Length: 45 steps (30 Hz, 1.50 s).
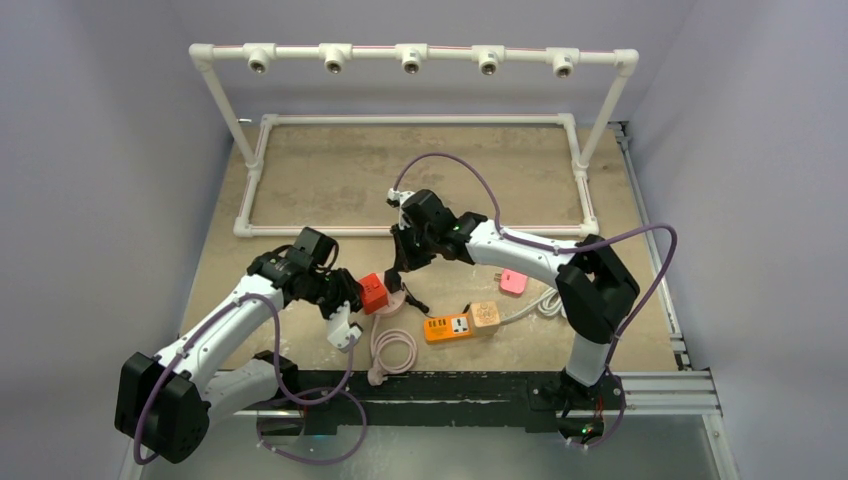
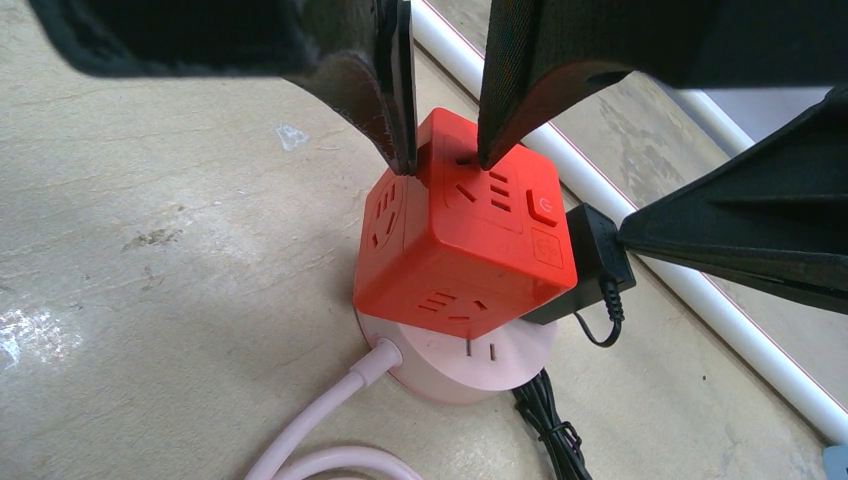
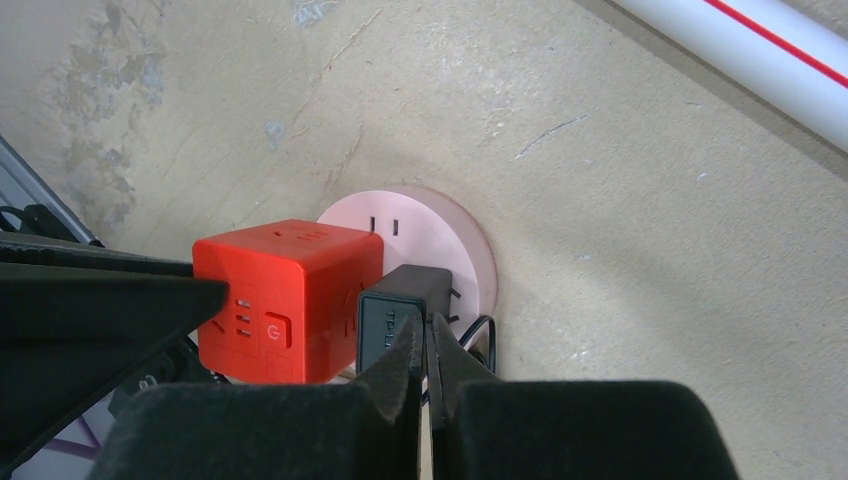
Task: Insert the plug
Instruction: Press the plug into the socket.
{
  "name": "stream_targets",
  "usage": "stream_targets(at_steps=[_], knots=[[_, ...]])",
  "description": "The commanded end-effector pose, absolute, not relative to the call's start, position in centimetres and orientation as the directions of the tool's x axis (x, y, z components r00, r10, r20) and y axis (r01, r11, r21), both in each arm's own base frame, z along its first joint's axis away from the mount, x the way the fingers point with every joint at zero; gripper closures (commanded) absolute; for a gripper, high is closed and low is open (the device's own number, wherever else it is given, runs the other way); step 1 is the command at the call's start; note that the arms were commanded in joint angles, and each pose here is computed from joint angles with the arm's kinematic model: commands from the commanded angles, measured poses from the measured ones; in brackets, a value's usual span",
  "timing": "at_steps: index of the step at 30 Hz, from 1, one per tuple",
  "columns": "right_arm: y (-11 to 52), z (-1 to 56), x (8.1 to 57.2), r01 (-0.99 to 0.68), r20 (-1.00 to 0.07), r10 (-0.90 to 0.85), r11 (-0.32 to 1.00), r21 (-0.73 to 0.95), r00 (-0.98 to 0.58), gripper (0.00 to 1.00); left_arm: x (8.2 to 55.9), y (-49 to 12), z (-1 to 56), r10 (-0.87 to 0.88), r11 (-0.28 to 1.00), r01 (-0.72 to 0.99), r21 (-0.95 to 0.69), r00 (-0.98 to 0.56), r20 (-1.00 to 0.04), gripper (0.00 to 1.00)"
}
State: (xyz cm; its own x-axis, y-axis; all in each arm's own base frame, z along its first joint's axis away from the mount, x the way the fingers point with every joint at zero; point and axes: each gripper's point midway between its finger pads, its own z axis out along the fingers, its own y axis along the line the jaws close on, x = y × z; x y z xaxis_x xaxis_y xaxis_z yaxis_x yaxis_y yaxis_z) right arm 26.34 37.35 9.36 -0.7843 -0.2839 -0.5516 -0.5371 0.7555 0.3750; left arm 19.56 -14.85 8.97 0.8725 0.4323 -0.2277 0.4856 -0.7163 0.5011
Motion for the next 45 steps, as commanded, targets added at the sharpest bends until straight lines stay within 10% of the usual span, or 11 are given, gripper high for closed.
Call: stream_targets(at_steps=[1, 45], knots=[[32.5, 3.1, 24.3, -0.502, -0.403, -0.394, 0.839, 0.209, -0.826, 1.0, 18.7, -15.9, 8.0, 0.151, -0.838, 0.191, 0.511, 0.981, -0.12, 0.74], [30.5, -0.1, 15.1, -0.588, -0.204, -0.564, 0.805, 0.082, -0.8, 1.0, 20.1, -16.2, 7.6, 0.228, -0.814, 0.261, 0.519, 0.965, -0.128, 0.79]])
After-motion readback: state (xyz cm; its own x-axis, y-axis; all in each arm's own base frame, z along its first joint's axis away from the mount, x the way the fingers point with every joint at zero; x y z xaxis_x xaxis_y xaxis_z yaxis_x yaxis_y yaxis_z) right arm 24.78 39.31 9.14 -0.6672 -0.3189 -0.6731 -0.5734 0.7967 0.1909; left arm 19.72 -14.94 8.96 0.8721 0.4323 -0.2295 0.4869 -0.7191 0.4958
